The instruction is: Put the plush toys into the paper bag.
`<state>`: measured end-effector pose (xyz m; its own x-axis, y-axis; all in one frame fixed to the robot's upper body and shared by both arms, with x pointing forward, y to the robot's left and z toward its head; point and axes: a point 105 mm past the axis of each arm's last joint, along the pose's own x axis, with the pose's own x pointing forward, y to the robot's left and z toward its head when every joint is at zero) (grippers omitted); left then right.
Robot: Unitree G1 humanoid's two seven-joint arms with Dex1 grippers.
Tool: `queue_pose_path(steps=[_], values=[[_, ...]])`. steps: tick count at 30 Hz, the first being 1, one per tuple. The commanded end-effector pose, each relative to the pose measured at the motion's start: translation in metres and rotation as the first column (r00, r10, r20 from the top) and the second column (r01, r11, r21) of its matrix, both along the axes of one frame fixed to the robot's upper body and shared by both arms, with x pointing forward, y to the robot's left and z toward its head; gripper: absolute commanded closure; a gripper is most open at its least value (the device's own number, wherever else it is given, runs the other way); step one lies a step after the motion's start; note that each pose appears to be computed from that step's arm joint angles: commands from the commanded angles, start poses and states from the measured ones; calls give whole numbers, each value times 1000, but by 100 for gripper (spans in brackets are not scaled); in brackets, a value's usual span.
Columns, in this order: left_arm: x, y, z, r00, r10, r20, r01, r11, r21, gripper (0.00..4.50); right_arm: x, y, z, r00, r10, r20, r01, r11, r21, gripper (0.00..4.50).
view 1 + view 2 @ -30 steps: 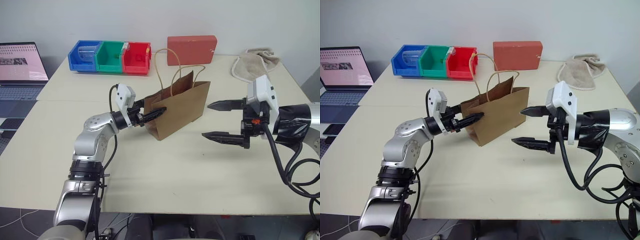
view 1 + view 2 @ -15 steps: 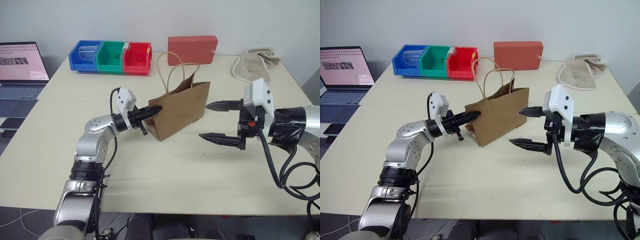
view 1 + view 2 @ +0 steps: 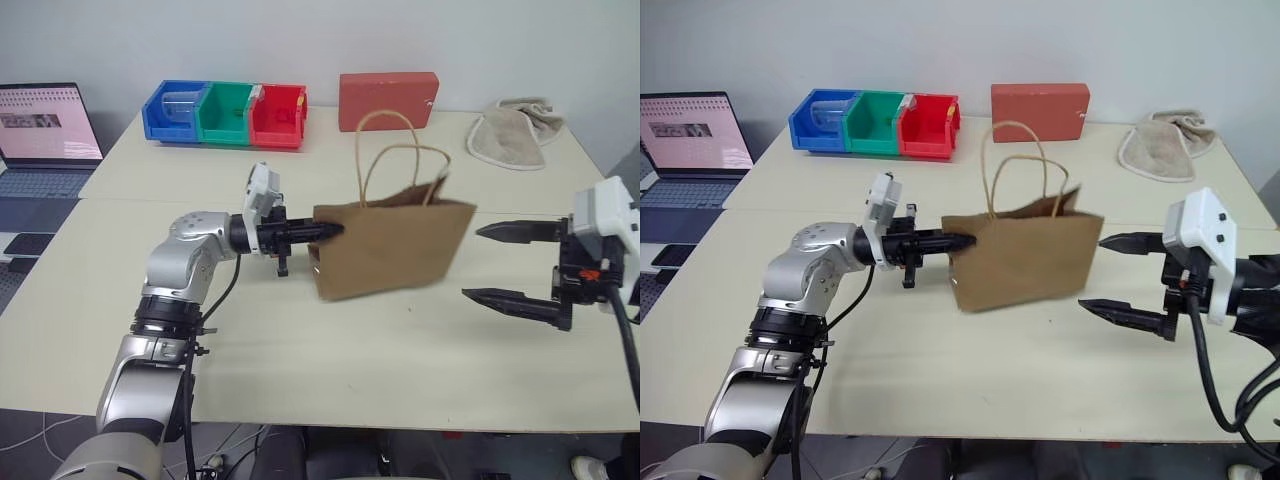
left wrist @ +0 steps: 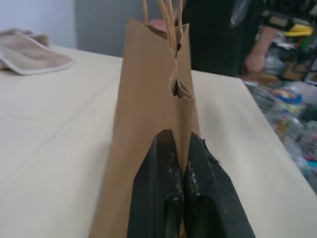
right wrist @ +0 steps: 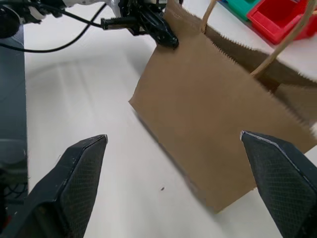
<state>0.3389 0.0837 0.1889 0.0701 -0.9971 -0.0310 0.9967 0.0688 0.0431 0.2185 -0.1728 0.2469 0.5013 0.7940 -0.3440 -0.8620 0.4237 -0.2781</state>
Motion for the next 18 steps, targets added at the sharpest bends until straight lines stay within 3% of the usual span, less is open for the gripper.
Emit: queue_pose_path(steps=[1,9,12,15,18], values=[[2,-11,7,997,-61,54,61,998,8,448,-7,3,5,999,-8,44,9,1000,-17,0],[16,-14,-4,990,-56,128,45,996,82,448,-8,11,2,999,-17,47,17,1000,-7,0],[18,-9,-4,988,-53,147,39,994,98,385,-6,10,2,999,-21,43,21,1000,-6,0],[18,0,-12,982,-47,185,15,986,168,295,-3,9,2,998,-23,55,23,1000,2,0],[18,7,-9,983,-18,183,-13,986,166,199,6,6,5,995,-51,81,49,999,21,0]])
